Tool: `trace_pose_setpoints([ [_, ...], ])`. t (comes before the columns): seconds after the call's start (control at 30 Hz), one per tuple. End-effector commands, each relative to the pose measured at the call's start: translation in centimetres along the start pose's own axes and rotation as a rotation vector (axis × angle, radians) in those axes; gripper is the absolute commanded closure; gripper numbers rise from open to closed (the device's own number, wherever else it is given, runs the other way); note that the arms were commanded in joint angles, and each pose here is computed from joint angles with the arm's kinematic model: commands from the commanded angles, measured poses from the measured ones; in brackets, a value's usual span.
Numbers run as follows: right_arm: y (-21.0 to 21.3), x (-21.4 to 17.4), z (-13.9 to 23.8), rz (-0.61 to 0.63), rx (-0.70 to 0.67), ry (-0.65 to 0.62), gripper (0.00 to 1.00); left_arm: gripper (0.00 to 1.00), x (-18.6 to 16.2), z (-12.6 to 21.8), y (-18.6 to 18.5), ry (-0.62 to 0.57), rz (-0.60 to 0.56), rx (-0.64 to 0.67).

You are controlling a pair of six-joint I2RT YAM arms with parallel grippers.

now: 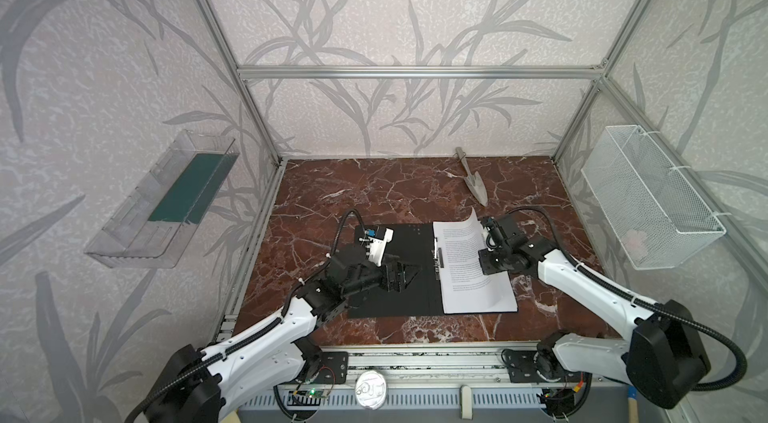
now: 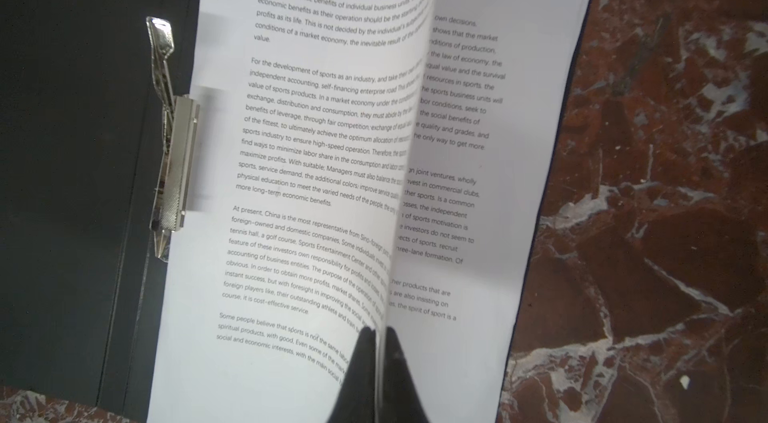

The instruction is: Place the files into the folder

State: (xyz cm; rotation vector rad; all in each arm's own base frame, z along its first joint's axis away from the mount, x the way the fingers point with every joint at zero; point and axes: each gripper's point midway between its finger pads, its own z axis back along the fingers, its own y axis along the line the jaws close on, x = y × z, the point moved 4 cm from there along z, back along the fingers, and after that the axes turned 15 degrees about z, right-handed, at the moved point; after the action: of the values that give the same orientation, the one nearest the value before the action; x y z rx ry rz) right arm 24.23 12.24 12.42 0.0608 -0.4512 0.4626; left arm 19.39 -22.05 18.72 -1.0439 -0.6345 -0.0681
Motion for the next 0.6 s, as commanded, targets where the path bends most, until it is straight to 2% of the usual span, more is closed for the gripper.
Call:
trace_pose_setpoints([
  [0.0, 0.2, -0.1, 0.2, -0.01, 0.011, -0.014, 0.86, 0.01, 1.0, 0.1, -1.1, -0.028, -0.032, -0.019],
  [0.13, 0.2, -0.1, 0.3, -0.009, 0.008, -0.016, 0.8, 0.01, 1.1, 0.1, -1.2, -0.028, -0.034, -0.019],
  [0.37, 0.0, -0.3, 0.2, -0.01, -0.006, -0.021, 0.5, 0.01, 1.0, 0.1, -1.2, -0.026, -0.034, -0.018],
  [0.57, -1.0, -0.6, 0.6, -0.042, -0.078, -0.053, 0.35, 0.01, 1.0, 0.1, -1.2, -0.027, -0.033, -0.019],
])
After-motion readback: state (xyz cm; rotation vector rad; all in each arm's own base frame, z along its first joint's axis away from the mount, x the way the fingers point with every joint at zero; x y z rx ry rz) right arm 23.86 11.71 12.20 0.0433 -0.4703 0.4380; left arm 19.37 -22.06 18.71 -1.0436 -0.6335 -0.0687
